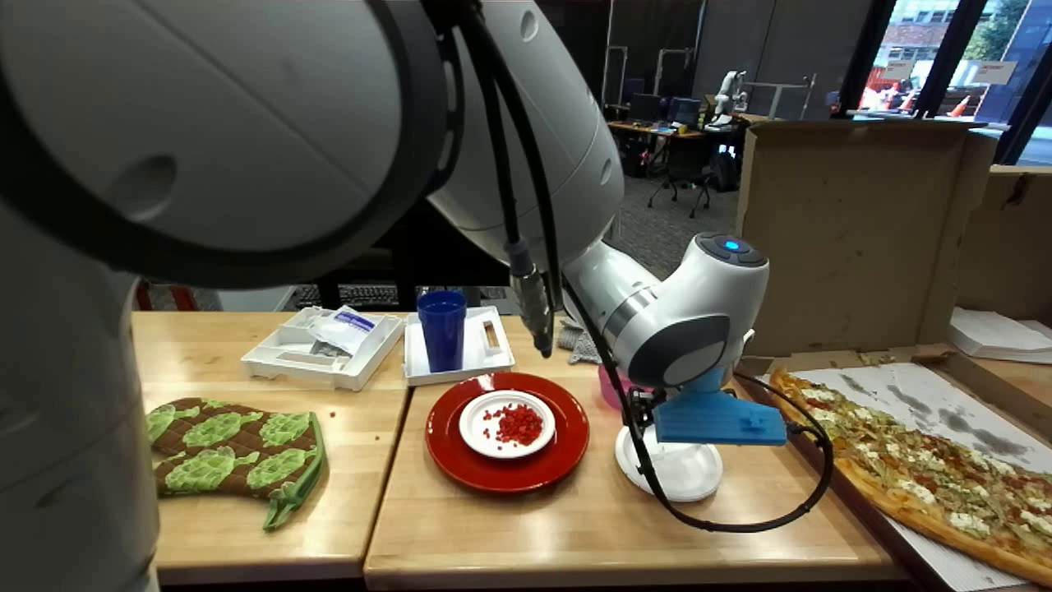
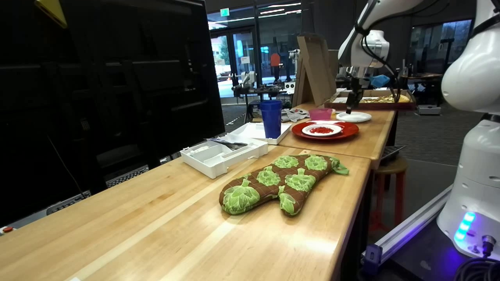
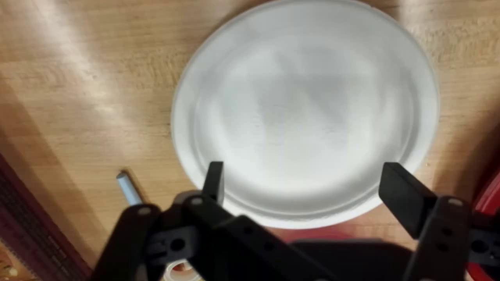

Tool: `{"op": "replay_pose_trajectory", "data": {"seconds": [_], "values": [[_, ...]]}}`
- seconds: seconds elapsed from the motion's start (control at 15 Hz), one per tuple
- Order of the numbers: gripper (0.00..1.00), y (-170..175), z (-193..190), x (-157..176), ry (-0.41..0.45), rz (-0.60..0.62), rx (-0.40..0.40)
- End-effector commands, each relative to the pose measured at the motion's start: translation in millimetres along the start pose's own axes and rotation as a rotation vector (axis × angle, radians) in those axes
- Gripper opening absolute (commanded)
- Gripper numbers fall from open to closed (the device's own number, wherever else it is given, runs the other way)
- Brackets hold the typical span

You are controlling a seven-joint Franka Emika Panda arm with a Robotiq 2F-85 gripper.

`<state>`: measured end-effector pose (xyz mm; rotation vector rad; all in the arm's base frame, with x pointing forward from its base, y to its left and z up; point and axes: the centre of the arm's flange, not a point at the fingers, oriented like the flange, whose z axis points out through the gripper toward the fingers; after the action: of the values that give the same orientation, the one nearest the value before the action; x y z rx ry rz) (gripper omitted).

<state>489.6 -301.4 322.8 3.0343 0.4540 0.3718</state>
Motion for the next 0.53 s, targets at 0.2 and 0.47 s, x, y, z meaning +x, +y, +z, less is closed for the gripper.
{"op": "replay_pose_trajectory", "data": {"seconds": [0.2, 0.47], "values": [[0.75, 7, 2, -23, 0.042, 0.073, -0.08], [0.52, 13, 0, -27, 0.047, 0.098, -0.067]]}}
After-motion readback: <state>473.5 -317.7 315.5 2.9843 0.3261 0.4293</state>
